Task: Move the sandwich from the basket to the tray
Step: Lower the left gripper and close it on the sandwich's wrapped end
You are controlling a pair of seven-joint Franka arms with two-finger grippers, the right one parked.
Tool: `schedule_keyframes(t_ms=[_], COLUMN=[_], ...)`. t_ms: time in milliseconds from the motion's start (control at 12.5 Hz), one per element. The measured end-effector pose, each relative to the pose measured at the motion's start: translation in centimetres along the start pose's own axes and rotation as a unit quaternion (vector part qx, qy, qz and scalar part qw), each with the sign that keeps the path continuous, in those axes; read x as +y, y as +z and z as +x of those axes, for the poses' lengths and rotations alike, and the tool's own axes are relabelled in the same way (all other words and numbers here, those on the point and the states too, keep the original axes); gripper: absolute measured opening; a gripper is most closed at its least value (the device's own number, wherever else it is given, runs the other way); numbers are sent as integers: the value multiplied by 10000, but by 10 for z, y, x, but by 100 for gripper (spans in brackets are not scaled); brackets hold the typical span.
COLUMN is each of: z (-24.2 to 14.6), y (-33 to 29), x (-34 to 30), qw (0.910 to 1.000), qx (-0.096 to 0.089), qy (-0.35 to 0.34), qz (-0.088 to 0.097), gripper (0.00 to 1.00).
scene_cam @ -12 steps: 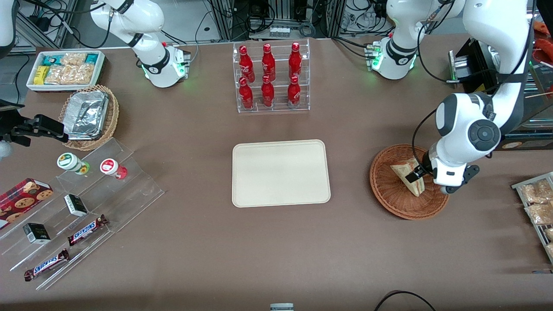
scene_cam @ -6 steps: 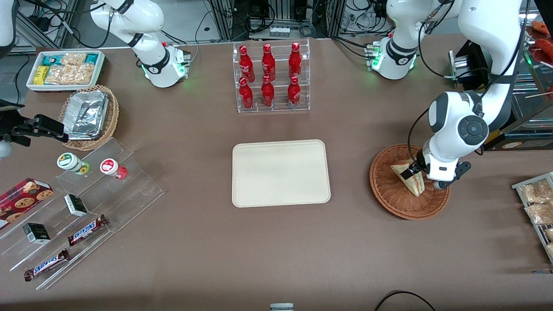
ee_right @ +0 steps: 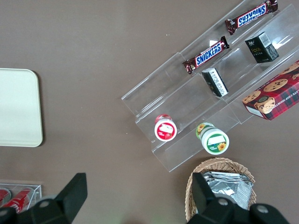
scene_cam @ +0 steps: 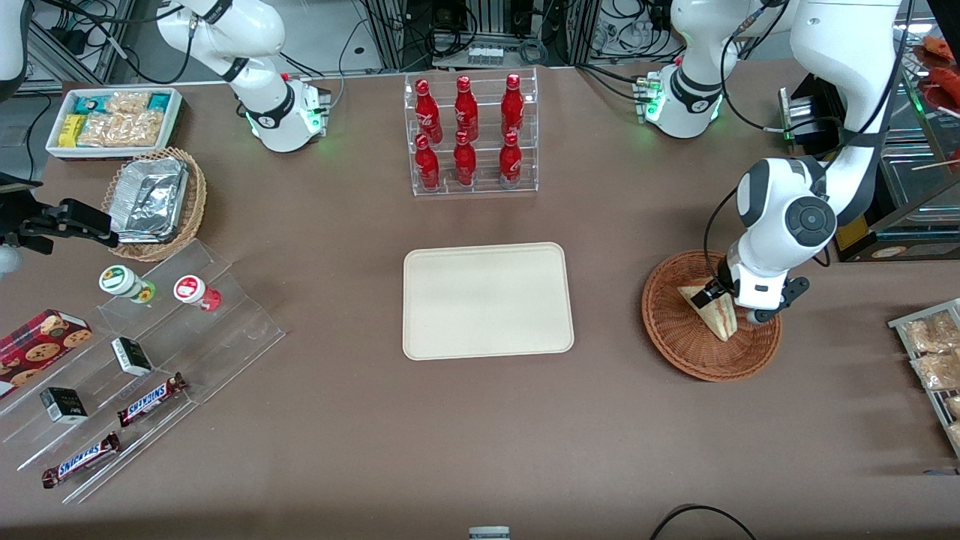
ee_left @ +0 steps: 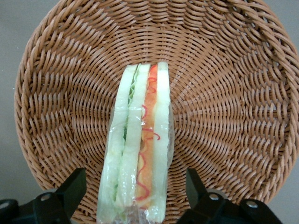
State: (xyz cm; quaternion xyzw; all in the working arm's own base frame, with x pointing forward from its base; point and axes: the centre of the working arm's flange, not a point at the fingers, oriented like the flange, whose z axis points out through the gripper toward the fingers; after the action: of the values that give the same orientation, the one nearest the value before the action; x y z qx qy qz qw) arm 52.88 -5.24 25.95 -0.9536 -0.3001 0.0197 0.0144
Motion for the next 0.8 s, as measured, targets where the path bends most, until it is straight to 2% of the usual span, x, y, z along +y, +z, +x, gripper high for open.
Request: schedule_keyframes(t_ms=[321,401,642,803], z=[-1,-1,-1,4], y=[1,1,-6,-29], x=[-1,-1,-1,3], qw=[10000,10000,10000,9998], qx=[-9,-7,-46,-141], qy=[1,1,0,5], qz=[7,6,52,162], gripper=[46,37,26,23])
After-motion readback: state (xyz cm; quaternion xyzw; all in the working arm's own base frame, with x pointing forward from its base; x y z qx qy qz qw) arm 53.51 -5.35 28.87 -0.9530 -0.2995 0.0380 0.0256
